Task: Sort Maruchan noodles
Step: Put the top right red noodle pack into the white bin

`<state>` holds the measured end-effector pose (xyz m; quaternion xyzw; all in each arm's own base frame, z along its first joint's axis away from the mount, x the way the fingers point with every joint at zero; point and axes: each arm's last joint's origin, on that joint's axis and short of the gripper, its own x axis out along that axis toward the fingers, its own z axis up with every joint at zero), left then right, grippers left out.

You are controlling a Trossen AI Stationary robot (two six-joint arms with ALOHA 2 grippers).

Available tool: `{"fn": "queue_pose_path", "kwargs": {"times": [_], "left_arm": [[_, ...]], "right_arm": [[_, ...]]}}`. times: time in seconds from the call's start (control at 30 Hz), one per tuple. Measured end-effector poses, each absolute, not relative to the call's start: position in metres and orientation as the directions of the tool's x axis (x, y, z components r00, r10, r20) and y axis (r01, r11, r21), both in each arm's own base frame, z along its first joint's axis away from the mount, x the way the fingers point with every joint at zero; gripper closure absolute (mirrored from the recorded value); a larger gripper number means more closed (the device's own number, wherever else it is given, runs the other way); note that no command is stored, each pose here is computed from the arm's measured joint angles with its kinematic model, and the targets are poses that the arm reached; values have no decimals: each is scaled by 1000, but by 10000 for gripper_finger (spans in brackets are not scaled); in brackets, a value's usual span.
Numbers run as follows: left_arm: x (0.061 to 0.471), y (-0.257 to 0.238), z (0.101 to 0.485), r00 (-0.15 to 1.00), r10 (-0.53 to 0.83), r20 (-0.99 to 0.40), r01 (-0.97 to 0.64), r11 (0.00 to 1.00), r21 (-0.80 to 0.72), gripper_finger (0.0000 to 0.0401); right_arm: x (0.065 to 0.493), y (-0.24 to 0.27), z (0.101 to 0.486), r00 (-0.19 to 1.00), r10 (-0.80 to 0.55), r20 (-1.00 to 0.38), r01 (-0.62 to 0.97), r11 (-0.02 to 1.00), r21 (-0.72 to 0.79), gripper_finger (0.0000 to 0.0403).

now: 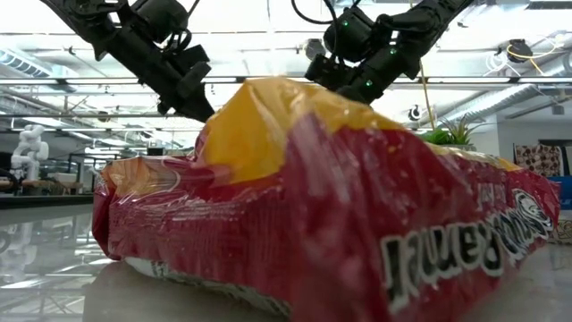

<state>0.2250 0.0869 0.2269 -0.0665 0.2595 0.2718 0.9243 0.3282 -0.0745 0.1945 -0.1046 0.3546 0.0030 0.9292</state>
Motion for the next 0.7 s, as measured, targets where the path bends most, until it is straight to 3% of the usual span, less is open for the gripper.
{"fn": "queue_pose_path", "kwargs": {"times": [0.47,0.7], "left_arm": [[231,89,239,777,490,-395,-499,862,88,368],[233,89,245,807,465,-365,-469,879,83,368]], "right_arm": [[328,-54,184,723,-93,-684,11,992,-123,254],[316,-55,164,733,-103,-673,55,994,-91,215]]}}
